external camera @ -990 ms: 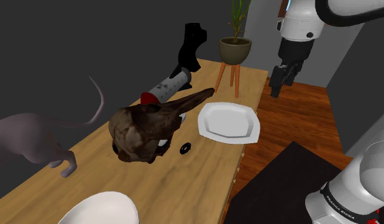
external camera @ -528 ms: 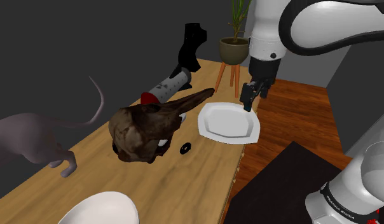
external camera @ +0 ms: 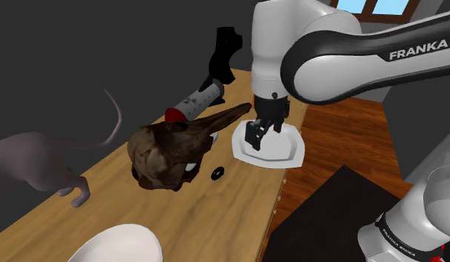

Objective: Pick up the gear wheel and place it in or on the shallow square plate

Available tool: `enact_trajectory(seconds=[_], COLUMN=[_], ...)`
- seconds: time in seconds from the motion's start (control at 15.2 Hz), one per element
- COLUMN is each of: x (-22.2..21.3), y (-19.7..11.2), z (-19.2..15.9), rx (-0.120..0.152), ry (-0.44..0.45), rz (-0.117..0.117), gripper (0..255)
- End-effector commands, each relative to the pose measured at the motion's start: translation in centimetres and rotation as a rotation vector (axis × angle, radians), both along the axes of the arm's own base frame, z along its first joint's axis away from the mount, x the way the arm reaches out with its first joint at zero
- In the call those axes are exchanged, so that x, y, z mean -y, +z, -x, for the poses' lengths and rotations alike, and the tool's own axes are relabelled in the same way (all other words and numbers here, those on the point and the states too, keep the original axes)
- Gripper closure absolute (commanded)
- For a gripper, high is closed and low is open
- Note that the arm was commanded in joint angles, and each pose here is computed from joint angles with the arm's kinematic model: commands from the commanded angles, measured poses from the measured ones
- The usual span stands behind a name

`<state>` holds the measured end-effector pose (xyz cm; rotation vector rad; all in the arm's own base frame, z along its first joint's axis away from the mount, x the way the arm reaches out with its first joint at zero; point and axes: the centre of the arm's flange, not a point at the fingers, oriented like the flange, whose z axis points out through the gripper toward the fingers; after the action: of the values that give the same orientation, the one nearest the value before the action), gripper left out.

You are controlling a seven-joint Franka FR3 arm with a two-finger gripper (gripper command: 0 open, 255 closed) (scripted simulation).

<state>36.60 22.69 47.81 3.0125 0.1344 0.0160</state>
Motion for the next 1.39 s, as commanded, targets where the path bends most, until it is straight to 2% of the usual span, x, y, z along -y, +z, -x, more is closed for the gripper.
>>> enact_trajectory(seconds=[0.0, 0.73, 1.32], x=[-2.5, -14.9, -14.2], y=[-1.2, -7.5, -11.5], z=[-0.7, -4.7, -4.9], rx=[0.007, 0.044, 0.044], ry=[0.002, 0.02, 0.02], rz=[0.006, 0.047, 0.047], gripper=[0, 0, 0])
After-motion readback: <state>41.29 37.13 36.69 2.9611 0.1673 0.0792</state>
